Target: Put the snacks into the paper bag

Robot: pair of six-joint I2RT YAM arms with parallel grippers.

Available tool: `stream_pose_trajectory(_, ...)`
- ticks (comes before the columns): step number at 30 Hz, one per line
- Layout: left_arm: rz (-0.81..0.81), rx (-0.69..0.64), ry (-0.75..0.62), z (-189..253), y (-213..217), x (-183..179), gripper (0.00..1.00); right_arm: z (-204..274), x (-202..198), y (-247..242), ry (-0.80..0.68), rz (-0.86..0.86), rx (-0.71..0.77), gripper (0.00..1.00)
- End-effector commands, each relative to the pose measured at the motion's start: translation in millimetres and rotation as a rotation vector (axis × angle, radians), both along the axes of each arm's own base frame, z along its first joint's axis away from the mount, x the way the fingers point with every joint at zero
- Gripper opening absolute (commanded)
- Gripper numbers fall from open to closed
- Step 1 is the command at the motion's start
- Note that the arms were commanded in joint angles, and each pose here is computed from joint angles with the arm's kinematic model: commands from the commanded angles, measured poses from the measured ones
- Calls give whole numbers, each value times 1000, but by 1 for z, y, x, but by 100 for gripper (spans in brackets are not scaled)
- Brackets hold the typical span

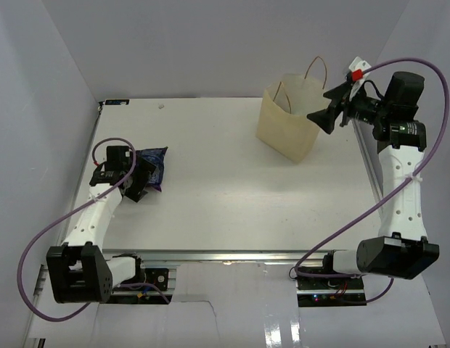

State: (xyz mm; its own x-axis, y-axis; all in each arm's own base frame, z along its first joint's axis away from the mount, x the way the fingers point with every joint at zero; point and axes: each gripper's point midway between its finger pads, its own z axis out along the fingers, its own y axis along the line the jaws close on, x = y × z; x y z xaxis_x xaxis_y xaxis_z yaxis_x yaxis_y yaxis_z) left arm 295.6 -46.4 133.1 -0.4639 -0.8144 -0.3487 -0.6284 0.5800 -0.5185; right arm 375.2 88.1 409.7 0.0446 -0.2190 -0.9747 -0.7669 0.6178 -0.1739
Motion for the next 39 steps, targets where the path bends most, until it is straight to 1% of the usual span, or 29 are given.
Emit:
stream_pose_trajectory(1, 6, -113, -12, 8, 4, 19, 94, -42, -38, 13, 55, 145, -66, 89)
stream_pose_trajectory(2, 17, -122, 13, -1, 7, 24, 94, -53, -46, 14, 60, 175, -95, 89)
stream_pose_trajectory(5, 30, -151, 8, -9, 16, 39, 92, -77, -67, 19, 90, 242, -116, 89)
stream_pose_trajectory(9, 25, -137, 36, -20, 22, 53, 89, -95, -85, 26, 136, 308, -95, 88)
stream_pose_trajectory(10, 20, -140, 31, -21, 22, 56, 81, -100, -89, 29, 151, 320, -86, 88)
stream_pose_trajectory(11, 13, -141, 32, -24, 22, 59, 76, -103, -90, 30, 157, 327, -82, 88)
stream_pose_trajectory(12, 12, -145, 30, -27, 22, 62, 65, -107, -95, 34, 169, 346, -77, 87)
stream_pose_trajectory(14, 8, -148, 28, -31, 23, 65, 56, -111, -102, 42, 180, 382, -80, 86)
stream_pose_trajectory(15, 2, -144, 26, -33, 24, 67, 55, -112, -104, 45, 185, 396, -80, 86)
stream_pose_trajectory(16, -9, -144, 22, -34, 24, 67, 46, -112, -107, 49, 188, 412, -81, 86)
stream_pose_trajectory(18, -30, -133, 2, -31, 23, 68, 38, -114, -117, 60, 192, 460, -90, 85)
stream_pose_trajectory(19, -56, -117, -9, -31, 23, 66, 33, -117, -119, 62, 197, 468, -96, 85)
stream_pose_trajectory(20, -85, -110, -33, -27, 21, 68, 21, -119, -131, 77, 192, 532, -115, 85)
stream_pose_trajectory(22, -150, -72, -92, -14, 20, 66, 12, -121, -140, 87, 178, 579, -133, 86)
stream_pose_trajectory(23, -192, -71, -126, -6, 16, 65, 8, -124, -150, 99, 172, 632, -146, 86)
stream_pose_trajectory(25, -278, -24, -205, 13, 12, 62, 5, -126, -163, 115, 114, 713, -184, 87)
stream_pose_trajectory(26, -327, -31, -235, 21, 5, 59, 3, -127, -167, 118, 90, 733, -196, 88)
stream_pose_trajectory(27, -360, -27, -262, 28, 2, 56, 3, -128, -169, 122, 57, 752, -208, 90)
stream_pose_trajectory(28, -393, -24, -310, 42, -4, 51, 2, -127, -171, 130, -20, 796, -227, 92)
stream_pose_trajectory(29, -432, -22, -330, 45, -8, 45, 1, -127, -172, 134, -58, 815, -236, 94)
stream_pose_trajectory(30, -486, -53, -358, 52, -19, 38, 0, -126, -171, 137, -94, 829, -243, 99)
stream_pose_trajectory(31, -518, -67, -379, 57, -25, 33, 0, -124, -169, 146, -168, 856, -254, 95)
stream_pose_trajectory(33, -578, -122, -415, 68, -40, 15, 0, -126, -164, 154, -220, 872, -282, 91)
stream_pose_trajectory(34, -602, -151, -422, 70, -47, 9, 0, -130, -167, 165, -236, 905, -294, 91)
stream_pose_trajectory(35, -617, -169, -441, 77, -53, 1, 0, -127, -162, 174, -286, 908, -306, 91)
stream_pose_trajectory(36, -625, -224, -427, 76, -61, -8, 0, -133, -156, 179, -290, 886, -342, 91)
stream_pose_trajectory(37, -644, -253, -429, 78, -69, -16, 0, -135, -160, 193, -299, 898, -344, 91)
stream_pose_trajectory(38, -654, -267, -446, 84, -75, -23, 0, -130, -151, 203, -331, 854, -344, 91)
stream_pose_trajectory(39, -666, -315, -429, 85, -85, -32, 0, -138, -161, 215, -327, 880, -343, 91)
